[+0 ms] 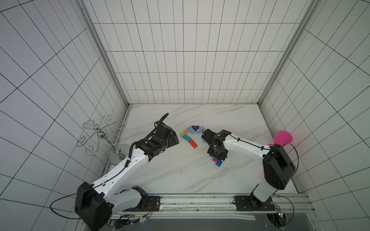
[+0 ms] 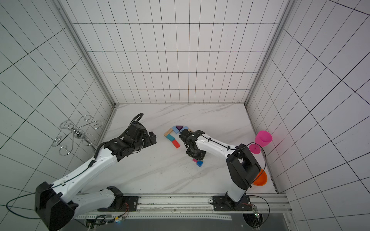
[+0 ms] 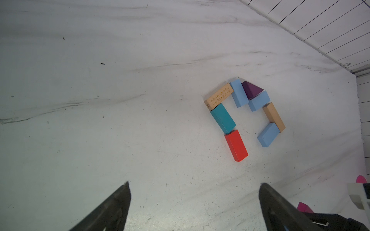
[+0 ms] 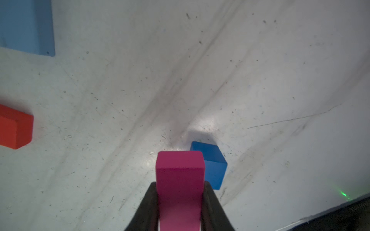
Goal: Assemble a heart with building blocks
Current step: Assemble the building block at the center of the board.
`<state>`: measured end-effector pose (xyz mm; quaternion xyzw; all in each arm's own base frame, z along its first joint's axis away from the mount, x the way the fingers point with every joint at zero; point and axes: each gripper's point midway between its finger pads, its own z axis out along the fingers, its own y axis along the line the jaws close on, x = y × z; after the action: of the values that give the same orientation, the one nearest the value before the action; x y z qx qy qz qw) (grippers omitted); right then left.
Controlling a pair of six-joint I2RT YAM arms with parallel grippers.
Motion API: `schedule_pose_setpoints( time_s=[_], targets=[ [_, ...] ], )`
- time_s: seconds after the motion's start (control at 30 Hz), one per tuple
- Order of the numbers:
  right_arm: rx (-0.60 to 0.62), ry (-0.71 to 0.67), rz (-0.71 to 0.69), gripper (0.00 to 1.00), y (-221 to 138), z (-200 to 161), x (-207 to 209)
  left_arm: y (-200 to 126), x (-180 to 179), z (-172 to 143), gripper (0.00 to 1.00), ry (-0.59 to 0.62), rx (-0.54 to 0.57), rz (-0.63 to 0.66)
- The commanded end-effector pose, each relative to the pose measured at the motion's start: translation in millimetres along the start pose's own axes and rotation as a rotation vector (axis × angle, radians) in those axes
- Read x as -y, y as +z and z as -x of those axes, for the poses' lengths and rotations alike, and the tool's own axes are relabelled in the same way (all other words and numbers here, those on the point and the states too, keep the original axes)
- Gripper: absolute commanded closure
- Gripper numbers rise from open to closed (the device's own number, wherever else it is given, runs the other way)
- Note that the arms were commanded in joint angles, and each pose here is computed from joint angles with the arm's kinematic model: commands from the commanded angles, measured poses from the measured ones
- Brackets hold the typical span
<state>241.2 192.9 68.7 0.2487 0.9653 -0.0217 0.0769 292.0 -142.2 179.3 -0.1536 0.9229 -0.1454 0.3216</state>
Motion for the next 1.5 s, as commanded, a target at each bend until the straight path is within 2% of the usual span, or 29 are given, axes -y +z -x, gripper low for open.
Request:
schedule_pose_setpoints(
  time_s=[0.0, 0.7, 1.47],
  targets=[
    [0.005, 0.026, 0.023, 1.00, -6.6, 2.6, -17.9, 1.3, -9.4, -1.8, 0.02, -0.015, -0.001, 0.026],
    [-0.053, -0.068, 0.032, 1.00, 25.3, 9.1, -98.7, 11.8, -30.1, 3.7, 0.02, -0.066, -0.027, 0.097],
    [-0.050, -0.012, -0.001, 1.00, 44.8, 35.7, -104.6, 16.3, -42.1, 2.3, 0.02, -0.082, -0.051, 0.125]
  ],
)
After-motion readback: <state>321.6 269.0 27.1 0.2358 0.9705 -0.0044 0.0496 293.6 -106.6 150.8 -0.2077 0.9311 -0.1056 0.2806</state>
